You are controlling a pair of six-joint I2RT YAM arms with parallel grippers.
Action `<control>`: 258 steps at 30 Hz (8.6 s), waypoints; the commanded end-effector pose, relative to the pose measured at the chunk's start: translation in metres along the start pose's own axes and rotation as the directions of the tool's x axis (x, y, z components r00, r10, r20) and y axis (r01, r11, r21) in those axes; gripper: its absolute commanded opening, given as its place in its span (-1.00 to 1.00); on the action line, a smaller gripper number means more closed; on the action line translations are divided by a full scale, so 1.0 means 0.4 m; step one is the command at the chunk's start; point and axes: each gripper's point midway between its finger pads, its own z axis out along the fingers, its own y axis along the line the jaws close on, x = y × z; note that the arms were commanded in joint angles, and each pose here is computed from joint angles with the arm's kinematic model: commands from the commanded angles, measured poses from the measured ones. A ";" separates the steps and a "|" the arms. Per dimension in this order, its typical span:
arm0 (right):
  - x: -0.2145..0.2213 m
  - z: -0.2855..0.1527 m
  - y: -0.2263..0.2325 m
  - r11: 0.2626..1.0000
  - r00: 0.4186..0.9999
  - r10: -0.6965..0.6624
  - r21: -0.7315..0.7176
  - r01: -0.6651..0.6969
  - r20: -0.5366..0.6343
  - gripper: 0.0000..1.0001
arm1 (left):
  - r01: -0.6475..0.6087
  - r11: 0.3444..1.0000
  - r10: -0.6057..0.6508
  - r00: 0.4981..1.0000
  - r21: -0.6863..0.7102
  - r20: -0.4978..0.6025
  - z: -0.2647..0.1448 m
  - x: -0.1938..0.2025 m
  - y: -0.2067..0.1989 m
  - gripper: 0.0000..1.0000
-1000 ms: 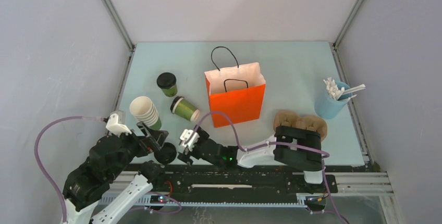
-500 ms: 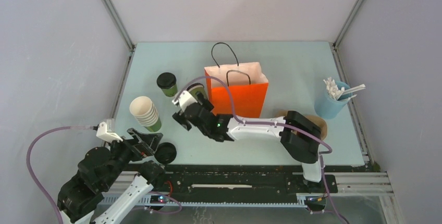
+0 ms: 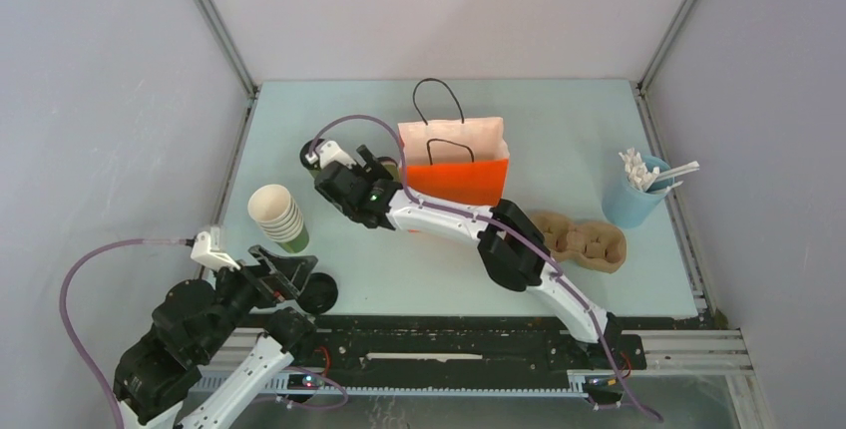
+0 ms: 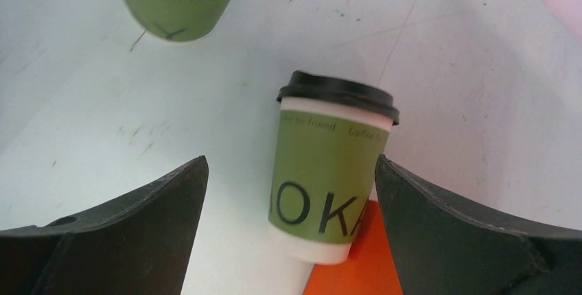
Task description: Pack the takeout coffee
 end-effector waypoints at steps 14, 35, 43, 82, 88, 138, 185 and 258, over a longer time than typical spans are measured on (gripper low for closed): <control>0.052 0.111 -0.097 0.984 0.981 0.159 0.095 -0.149 -0.109 0.99 | -0.012 0.995 0.013 1.000 0.097 -0.008 0.013 0.004 -0.048 1.00; -0.062 0.015 -0.038 0.964 0.965 0.262 -0.050 -0.262 -0.003 0.42 | 0.003 0.992 -0.003 1.000 0.124 -0.006 0.004 0.003 -0.058 1.00; -0.178 -0.349 0.023 0.889 0.929 0.366 -0.319 -0.329 0.062 0.42 | 0.014 0.977 -0.031 0.997 0.214 0.075 -0.018 -0.047 -0.104 1.00; -0.420 -0.912 -0.152 0.228 0.357 0.929 -0.905 -0.360 0.092 0.45 | 0.095 0.528 -0.130 0.991 0.844 -0.030 0.004 -0.068 -0.474 0.95; -0.378 -0.900 -0.138 0.262 0.430 0.900 -0.880 -0.396 0.074 0.63 | 0.023 0.583 -0.061 0.998 0.812 0.015 0.018 -0.042 -0.441 0.58; -0.017 -0.931 -0.214 0.081 0.855 0.311 -0.885 -0.459 -0.415 0.99 | -0.129 0.388 0.623 0.766 0.913 -0.156 0.008 0.269 -0.396 0.24; 0.041 -0.927 -0.156 0.017 0.820 0.247 -0.843 -0.537 -0.517 0.67 | -0.136 0.427 0.612 0.772 0.894 -0.175 0.020 0.265 -0.400 0.22; 0.034 -1.014 -0.803 0.926 0.877 0.373 -0.186 -0.329 0.302 0.26 | -0.373 0.906 0.301 0.900 -0.201 -0.316 0.799 -0.174 -0.352 -0.73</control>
